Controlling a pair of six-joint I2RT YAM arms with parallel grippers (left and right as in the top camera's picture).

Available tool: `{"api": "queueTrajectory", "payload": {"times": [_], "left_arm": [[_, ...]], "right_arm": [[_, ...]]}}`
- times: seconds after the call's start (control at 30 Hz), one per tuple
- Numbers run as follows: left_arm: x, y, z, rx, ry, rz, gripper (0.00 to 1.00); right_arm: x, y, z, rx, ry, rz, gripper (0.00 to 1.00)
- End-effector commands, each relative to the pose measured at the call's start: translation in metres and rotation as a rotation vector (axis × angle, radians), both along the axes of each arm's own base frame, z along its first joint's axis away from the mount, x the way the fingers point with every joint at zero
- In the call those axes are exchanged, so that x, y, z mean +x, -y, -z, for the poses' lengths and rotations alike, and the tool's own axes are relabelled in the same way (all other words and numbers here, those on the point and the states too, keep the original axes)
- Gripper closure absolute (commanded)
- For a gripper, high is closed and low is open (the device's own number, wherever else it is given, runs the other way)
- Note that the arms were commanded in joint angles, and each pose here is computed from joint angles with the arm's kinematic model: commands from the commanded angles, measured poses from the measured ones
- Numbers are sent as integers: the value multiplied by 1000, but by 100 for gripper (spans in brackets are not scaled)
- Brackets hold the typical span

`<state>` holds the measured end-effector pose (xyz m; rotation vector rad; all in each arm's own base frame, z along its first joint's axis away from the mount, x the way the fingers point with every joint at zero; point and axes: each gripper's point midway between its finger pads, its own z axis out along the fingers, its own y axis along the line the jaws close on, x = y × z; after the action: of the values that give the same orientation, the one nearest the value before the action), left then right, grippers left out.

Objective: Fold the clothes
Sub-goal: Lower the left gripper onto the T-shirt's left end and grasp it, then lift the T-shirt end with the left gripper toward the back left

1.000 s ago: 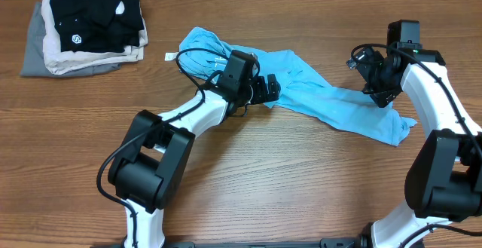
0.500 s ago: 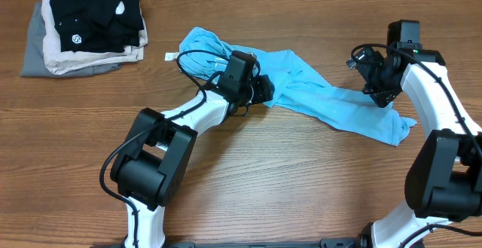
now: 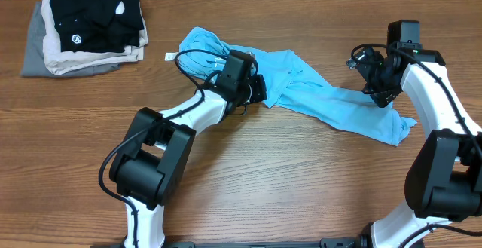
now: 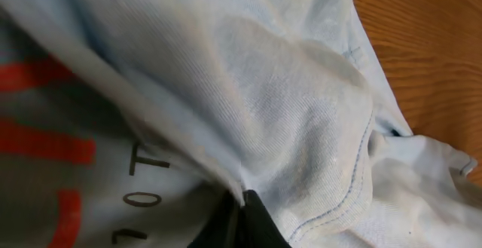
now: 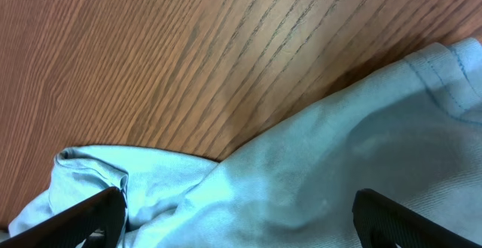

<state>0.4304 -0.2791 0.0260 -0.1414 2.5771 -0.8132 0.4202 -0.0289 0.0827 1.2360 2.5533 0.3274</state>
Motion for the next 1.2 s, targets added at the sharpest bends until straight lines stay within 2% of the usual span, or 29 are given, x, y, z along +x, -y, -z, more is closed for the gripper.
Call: {"api": "queueTrajectory", "payload": {"times": [0.0,0.3,0.43,0.6,0.77,0.93,1.03,1.17], "left_arm": [[7,-2,-5,-11,19,30,96],[18,-18,-61,-90,125,107,96],[24,-36,-111,-82,245,107,96],[23,-74,-196,-94,411,56,96],[5,-116,-279,-111,573,-18,96],[-25,-136,-343,-107,731,-33,96],[-40,-139,-365,-113,789,-31,96],[-46,-140,-369,-113,793,-31,96]], "right_arm": [[1,2,0,-11,5,-1,0],[1,3,-1,-14,7,0,0],[1,3,-1,-16,5,-4,0],[0,6,0,-32,3,2,0],[0,6,-1,-32,1,1,0],[1,3,-4,-28,14,-42,0],[4,-10,-12,7,51,-143,0],[6,-25,-25,73,97,-212,0]]}}
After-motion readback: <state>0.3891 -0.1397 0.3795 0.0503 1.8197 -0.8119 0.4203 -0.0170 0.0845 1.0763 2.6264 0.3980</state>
